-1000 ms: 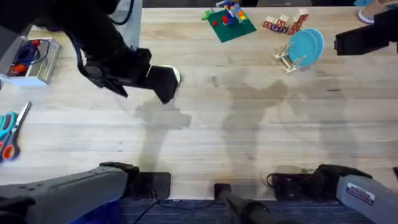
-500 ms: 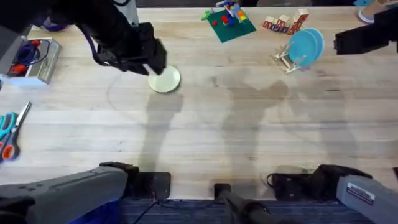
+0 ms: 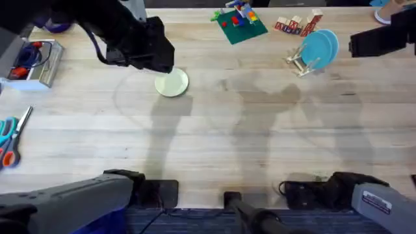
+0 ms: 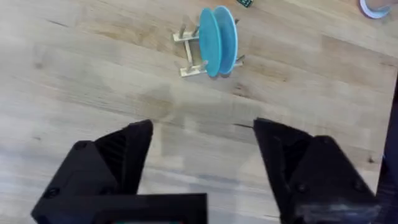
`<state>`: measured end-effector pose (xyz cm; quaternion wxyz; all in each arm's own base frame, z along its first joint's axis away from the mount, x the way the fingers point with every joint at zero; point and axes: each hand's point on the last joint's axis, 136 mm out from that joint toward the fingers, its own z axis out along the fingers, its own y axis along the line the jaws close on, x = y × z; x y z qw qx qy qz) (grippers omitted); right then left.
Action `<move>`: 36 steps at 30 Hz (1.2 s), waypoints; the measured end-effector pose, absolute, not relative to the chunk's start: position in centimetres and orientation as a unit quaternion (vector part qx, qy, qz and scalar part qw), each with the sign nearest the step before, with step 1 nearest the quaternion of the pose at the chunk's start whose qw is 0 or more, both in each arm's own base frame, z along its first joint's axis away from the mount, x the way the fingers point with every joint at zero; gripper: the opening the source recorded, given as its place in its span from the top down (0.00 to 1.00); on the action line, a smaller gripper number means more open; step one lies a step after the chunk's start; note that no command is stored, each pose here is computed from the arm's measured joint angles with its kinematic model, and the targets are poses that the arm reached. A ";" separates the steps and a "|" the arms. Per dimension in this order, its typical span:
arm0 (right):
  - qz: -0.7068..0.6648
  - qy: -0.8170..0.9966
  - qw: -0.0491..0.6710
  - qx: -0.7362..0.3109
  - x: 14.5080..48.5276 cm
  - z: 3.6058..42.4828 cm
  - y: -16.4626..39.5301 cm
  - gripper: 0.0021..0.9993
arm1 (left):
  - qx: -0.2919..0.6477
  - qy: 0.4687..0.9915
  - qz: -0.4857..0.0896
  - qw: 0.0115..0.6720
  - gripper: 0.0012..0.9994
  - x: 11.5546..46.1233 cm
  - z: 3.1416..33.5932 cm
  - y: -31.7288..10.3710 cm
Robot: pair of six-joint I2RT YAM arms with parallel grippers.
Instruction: Pick up the plates from the table one by one and place each into a slot on the dish rack.
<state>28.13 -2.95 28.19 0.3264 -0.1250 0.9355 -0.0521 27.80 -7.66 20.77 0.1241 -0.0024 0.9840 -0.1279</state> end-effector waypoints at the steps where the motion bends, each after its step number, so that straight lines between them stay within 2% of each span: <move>1: -0.052 0.936 0.326 -0.125 28.1 28.2 -3.0 0.01 | -0.002 0.983 -0.134 0.126 0.96 27.9 20.8 -7.5; 8: -0.052 0.936 0.326 -0.124 28.1 28.2 -3.0 0.00 | -0.024 0.971 -0.185 0.153 0.96 29.4 21.3 -5.2; 18: -0.052 0.936 0.326 -0.124 28.1 28.2 -3.0 0.00 | -0.056 0.955 -0.252 0.145 0.96 29.5 19.6 -2.9; 27: -0.052 0.936 0.326 -0.124 28.1 28.2 -3.0 0.00 | -0.043 0.953 -0.286 0.091 0.96 31.5 15.2 -2.9; 36: -0.052 0.936 0.326 -0.124 28.1 28.2 -3.0 0.00 | -0.029 0.953 -0.296 0.054 0.96 32.7 11.3 -2.7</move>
